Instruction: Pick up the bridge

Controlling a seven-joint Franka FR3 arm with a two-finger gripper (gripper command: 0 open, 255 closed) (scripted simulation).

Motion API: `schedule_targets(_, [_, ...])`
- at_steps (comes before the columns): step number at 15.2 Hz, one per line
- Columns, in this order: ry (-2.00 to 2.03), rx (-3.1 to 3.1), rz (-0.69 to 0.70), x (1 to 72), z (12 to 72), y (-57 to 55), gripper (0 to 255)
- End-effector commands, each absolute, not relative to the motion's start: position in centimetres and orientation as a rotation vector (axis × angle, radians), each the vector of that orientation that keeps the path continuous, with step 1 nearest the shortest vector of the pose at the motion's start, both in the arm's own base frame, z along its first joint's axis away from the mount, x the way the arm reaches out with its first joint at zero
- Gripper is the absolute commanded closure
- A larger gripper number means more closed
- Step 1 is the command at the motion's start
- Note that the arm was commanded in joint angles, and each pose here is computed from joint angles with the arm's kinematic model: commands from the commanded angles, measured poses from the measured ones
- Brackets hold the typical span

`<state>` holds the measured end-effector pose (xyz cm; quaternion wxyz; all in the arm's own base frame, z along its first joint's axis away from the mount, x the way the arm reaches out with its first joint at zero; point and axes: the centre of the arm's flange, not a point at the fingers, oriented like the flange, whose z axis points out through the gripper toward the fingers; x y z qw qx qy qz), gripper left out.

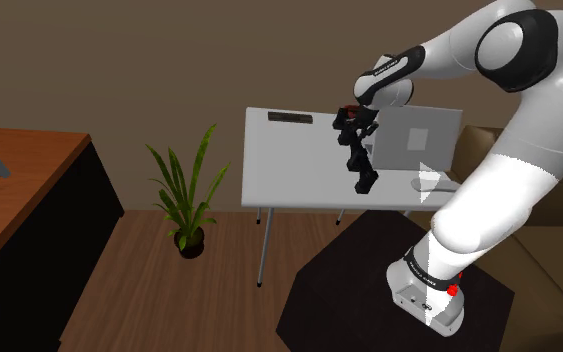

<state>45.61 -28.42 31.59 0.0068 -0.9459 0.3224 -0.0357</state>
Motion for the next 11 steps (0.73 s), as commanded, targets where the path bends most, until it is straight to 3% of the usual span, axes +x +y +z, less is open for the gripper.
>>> schedule_targets(1, [1.011, -2.959, -0.117, 45.5, 32.8, -28.5, 255])
schedule_targets(11, [1.011, -2.959, -0.117, 45.5, 37.2, -28.5, 255])
